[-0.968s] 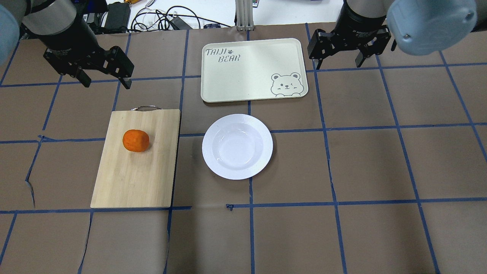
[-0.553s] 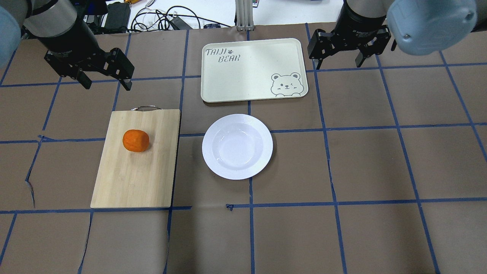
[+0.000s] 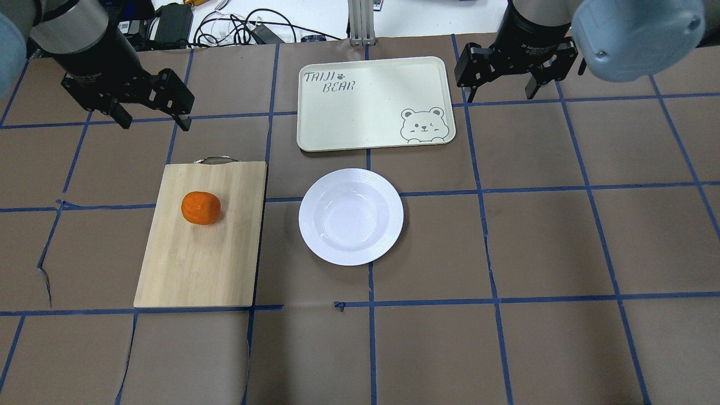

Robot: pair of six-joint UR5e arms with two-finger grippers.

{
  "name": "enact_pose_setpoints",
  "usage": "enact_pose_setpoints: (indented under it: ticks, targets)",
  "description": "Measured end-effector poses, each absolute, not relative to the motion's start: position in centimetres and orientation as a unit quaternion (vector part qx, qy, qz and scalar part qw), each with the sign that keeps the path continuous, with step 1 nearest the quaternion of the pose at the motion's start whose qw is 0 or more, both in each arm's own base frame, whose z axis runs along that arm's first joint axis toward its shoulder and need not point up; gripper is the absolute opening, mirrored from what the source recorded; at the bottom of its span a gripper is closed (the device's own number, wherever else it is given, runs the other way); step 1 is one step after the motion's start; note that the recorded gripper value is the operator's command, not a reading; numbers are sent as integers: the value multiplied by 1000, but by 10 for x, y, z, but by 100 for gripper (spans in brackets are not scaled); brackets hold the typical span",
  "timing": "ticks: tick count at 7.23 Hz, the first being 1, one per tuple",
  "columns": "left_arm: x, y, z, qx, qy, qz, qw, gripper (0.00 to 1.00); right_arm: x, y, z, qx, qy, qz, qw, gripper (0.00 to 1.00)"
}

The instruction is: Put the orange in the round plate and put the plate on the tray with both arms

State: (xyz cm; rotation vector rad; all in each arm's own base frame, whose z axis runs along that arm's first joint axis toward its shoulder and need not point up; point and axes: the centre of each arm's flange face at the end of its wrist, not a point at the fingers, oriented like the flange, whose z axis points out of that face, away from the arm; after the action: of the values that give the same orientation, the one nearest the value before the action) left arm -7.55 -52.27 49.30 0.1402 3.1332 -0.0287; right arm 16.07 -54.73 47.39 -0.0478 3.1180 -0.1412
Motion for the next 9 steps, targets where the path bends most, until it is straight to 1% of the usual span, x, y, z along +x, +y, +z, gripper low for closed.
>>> enact_pose_setpoints:
  ticks: [3, 6, 7, 9]
  targets:
    - [-74, -530, 493, 43, 998, -36, 6, 100, 161, -547, 474, -15, 999, -45, 10, 100]
    - [-72, -534, 477, 43, 999, -16, 7, 100, 161, -547, 473, -15, 999, -44, 10, 100]
    - [-72, -534, 460, 42, 999, 1, 5, 100, 160, -547, 473, -15, 999, -44, 10, 100]
    - [-63, -531, 406, 35, 999, 29, 0, 100, 159, -547, 473, -14, 999, -43, 10, 100]
